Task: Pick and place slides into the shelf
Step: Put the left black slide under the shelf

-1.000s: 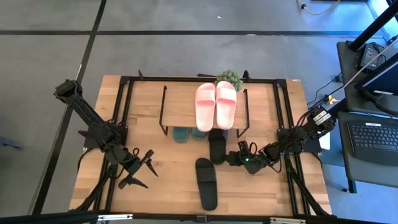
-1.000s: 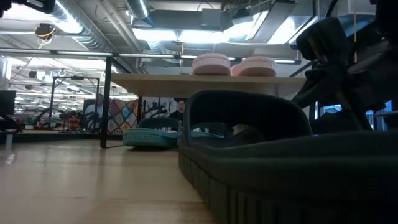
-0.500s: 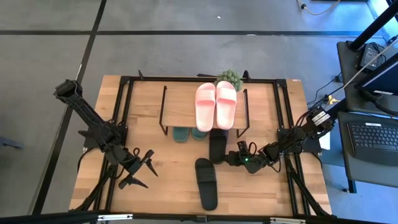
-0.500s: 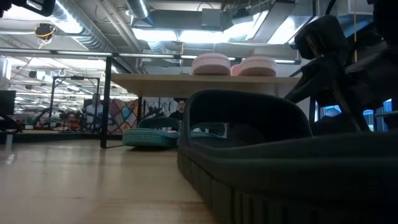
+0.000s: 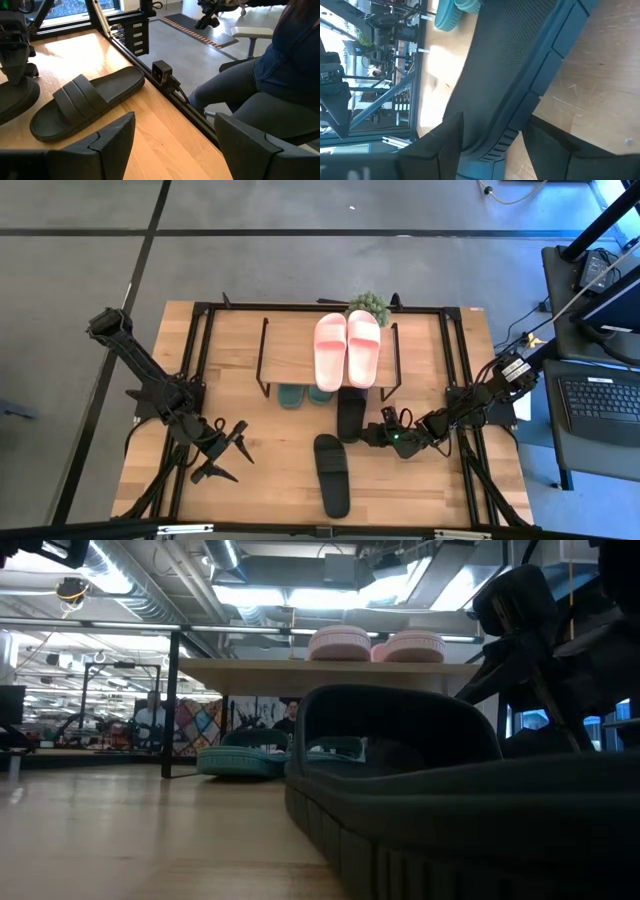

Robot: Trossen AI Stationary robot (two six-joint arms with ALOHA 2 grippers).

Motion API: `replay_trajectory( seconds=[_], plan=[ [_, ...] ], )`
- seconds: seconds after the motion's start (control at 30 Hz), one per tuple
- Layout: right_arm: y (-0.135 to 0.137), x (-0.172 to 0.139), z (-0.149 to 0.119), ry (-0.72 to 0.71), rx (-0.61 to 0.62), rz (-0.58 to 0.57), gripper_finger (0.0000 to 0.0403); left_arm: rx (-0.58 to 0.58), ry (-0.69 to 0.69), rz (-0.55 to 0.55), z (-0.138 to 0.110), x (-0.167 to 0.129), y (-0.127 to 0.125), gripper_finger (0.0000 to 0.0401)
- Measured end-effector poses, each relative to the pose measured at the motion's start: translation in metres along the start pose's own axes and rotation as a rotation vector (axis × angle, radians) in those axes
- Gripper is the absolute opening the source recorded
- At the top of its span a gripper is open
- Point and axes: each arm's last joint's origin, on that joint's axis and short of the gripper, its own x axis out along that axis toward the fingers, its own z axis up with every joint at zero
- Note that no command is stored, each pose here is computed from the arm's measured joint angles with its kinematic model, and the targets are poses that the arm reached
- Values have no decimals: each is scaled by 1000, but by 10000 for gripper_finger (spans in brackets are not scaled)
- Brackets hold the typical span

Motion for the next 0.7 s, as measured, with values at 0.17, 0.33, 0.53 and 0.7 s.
replay_trajectory(
  seconds=[0.17, 0.33, 0.53, 0.7],
  plan=[
    [0, 0, -1, 37, 30, -1, 198, 0, 0, 0, 0, 0, 0, 263],
    [1, 0, -2, 84, 36, -4, 198, 0, 0, 0, 0, 0, 0, 263],
    [1, 1, -1, 69, -25, -1, 198, 0, 0, 0, 0, 0, 0, 263],
    [1, 2, 2, 52, -105, -5, 198, 0, 0, 0, 0, 0, 0, 263]
  ],
)
